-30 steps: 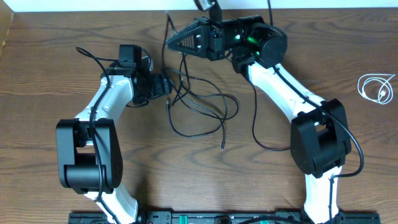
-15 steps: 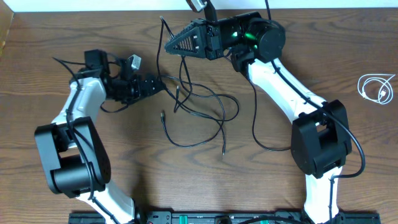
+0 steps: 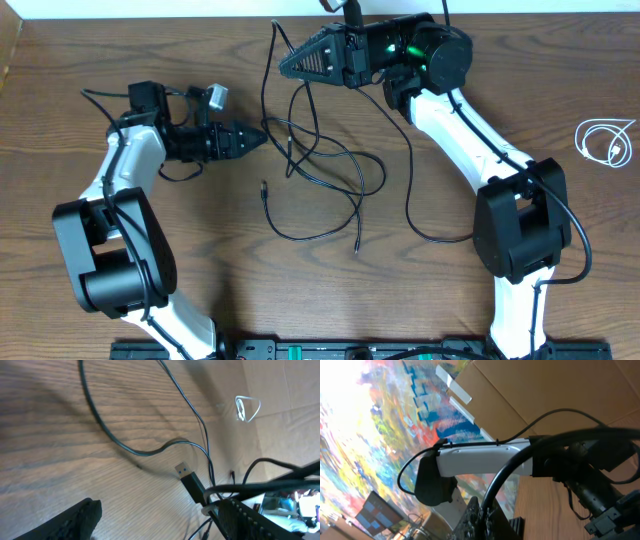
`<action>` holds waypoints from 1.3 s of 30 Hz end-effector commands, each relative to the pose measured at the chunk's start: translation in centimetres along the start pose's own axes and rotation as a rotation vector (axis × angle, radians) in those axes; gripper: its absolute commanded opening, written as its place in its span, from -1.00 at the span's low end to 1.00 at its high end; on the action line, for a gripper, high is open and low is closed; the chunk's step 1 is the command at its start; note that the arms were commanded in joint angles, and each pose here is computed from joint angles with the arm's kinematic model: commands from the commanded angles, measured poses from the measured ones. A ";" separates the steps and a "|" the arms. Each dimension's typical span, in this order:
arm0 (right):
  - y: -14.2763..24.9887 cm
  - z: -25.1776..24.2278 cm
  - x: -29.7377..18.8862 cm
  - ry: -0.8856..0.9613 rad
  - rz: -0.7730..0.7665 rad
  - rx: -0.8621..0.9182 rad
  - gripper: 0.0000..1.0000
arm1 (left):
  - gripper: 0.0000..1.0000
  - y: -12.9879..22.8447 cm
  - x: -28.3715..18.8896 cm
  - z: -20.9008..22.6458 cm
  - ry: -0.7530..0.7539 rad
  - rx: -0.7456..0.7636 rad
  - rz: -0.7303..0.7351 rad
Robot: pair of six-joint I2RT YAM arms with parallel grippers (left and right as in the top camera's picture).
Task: Untangle cables
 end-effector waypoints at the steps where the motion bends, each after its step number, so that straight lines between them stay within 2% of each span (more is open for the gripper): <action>1: -1.1 2.2 0.4 -0.016 -0.016 -0.061 -0.97 | 0.62 0.0 1.3 -0.4 -0.005 0.045 0.030; 14: -0.8 2.4 1.4 -0.035 -0.001 -0.058 -0.97 | 0.61 -0.2 2.6 -1.1 -0.007 0.089 0.047; 15: -0.8 2.4 1.4 -0.035 -0.001 -0.058 -0.97 | 0.54 -0.2 2.6 -1.0 -0.020 0.082 0.046; 17: -0.8 2.4 1.5 -0.037 0.001 -0.058 -0.97 | 0.27 -0.4 2.6 -0.7 -0.070 0.048 0.041; 20: -0.6 2.5 2.2 -0.050 0.010 -0.055 -0.98 | -0.30 -0.7 2.4 0.6 -0.252 -0.075 0.020; 21: -0.5 2.5 2.4 -0.054 0.012 -0.054 -0.98 | -0.32 -0.7 2.3 1.0 -0.309 -0.112 0.011; 23: -0.4 2.6 2.8 -0.061 0.017 -0.053 -0.98 | -0.32 -0.7 1.7 2.3 -0.505 -0.219 -0.024; 26: -0.4 2.6 2.8 -0.062 0.014 -0.028 -0.98 | -0.30 -0.5 0.9 3.5 -0.704 -0.344 -0.081; 30: -0.5 2.6 2.7 -0.059 0.013 -0.010 -0.98 | -0.10 -0.3 0.3 4.1 -0.824 -0.422 -0.118; 35: -0.7 2.9 1.8 -0.046 0.008 -0.040 -0.98 | -0.07 0.3 -1.3 5.2 -1.012 -0.542 -0.180; 39: -0.9 2.6 0.1 -0.009 0.020 -0.046 -0.97 | -0.07 0.7 -2.6 6.0 -1.036 -0.618 -0.204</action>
Point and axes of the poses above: each gripper's point midway between its finger pads, its own x axis out along the fingers, its own z axis along the line the jaws close on, y = z × x, the point moved 10 cm from there along -x, back along the fingers, and after that the axes turned 5 degrees about -x, right-handed, at the moved point
